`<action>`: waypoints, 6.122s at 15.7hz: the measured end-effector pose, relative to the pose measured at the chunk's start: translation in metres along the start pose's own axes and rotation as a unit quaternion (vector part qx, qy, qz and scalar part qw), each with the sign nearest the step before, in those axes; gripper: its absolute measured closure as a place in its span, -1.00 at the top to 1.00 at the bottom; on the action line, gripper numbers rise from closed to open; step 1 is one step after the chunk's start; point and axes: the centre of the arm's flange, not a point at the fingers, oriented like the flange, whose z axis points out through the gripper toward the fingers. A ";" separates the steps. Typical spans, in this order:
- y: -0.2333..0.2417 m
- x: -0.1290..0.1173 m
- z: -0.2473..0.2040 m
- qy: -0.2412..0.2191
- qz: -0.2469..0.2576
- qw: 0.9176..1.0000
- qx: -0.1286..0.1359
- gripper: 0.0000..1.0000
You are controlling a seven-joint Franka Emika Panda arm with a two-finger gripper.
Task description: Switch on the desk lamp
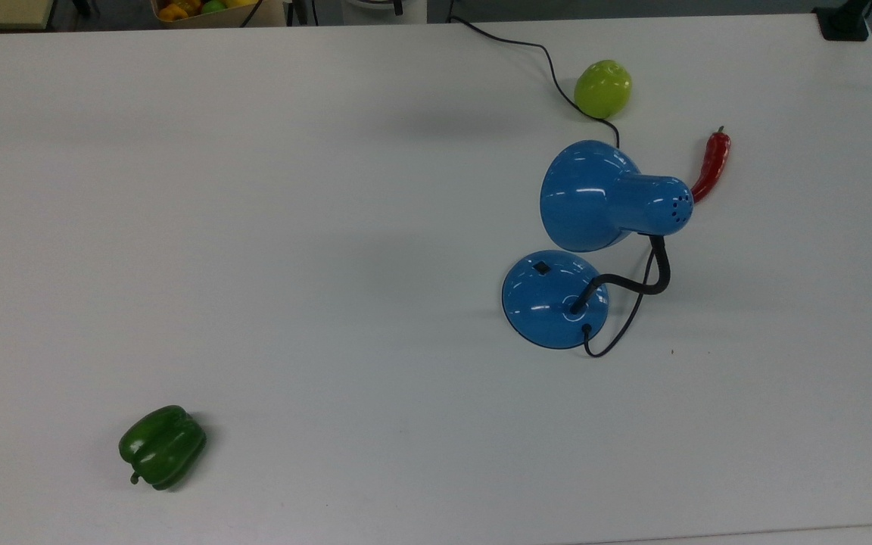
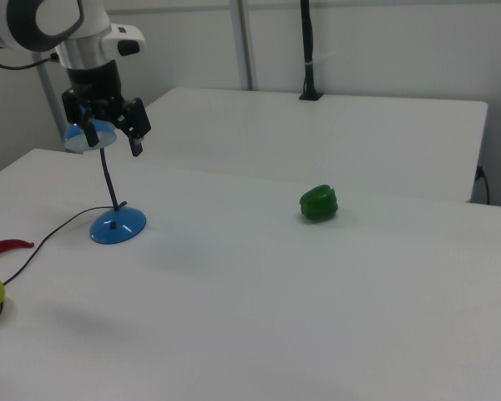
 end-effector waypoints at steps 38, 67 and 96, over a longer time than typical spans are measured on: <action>-0.051 0.001 0.127 0.011 -0.079 0.997 0.003 -0.98; -0.161 0.043 0.301 0.191 -0.154 0.969 0.022 -0.98; -0.186 0.058 0.331 0.203 -0.170 0.964 0.029 -0.98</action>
